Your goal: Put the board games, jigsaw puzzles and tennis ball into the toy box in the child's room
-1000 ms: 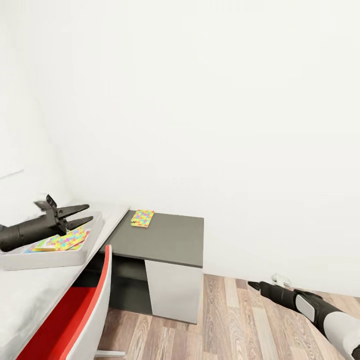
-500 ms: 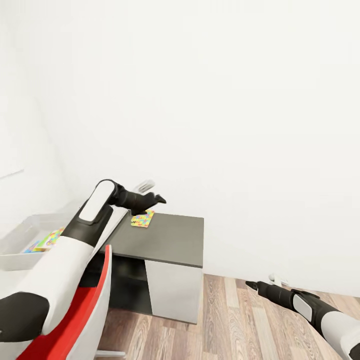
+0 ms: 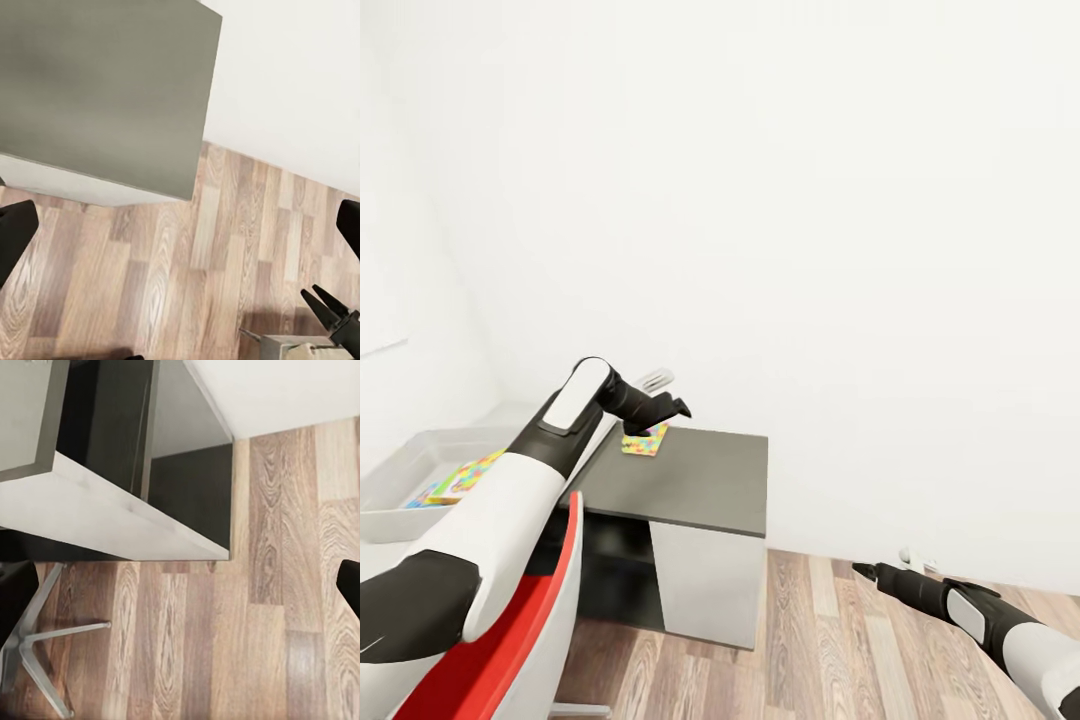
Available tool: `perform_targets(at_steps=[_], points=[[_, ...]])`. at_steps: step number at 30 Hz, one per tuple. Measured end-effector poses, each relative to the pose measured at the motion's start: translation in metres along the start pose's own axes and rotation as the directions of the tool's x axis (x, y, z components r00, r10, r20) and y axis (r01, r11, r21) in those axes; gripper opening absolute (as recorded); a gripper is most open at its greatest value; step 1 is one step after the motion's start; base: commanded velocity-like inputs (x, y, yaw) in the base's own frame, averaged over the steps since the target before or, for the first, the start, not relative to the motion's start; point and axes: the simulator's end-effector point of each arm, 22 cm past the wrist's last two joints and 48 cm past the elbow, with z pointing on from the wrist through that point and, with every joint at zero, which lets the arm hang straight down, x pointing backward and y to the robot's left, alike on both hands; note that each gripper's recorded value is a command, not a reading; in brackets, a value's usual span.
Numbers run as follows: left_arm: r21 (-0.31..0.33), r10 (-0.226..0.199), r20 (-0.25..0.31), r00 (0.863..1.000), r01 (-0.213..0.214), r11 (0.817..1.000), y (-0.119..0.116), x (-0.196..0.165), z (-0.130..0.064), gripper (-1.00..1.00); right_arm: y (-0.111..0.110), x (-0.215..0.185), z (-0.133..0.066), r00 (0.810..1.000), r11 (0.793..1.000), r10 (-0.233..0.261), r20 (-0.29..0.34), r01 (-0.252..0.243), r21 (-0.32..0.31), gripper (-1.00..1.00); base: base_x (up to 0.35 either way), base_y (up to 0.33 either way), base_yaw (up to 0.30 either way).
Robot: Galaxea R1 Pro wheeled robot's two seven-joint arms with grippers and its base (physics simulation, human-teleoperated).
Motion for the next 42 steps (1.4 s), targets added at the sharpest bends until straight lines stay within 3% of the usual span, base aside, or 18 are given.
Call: perform_targets(at_steps=[7,31,42], points=[[-0.056,0.024,0.025,0.999,-0.023,0.998,0.009,-0.005,-0.001,1.00,-0.006,-0.002,-0.003,1.000,1.000,0.000,0.004,0.000,0.016,1.00,0.222,-0.036,-0.065],[-0.061,0.041,0.058,0.997,-0.037,0.997,0.002,-0.011,-0.019,1.00,-0.006,-0.022,-0.014,0.998,0.999,-0.028,0.064,0.026,0.031,1.00,0.018,-0.004,-0.177],[-0.065,0.041,0.059,0.997,-0.037,0.997,0.003,-0.011,-0.020,1.00,-0.005,-0.024,-0.015,0.997,0.999,-0.029,0.068,0.027,0.029,1.00,0.104,0.057,-0.028]])
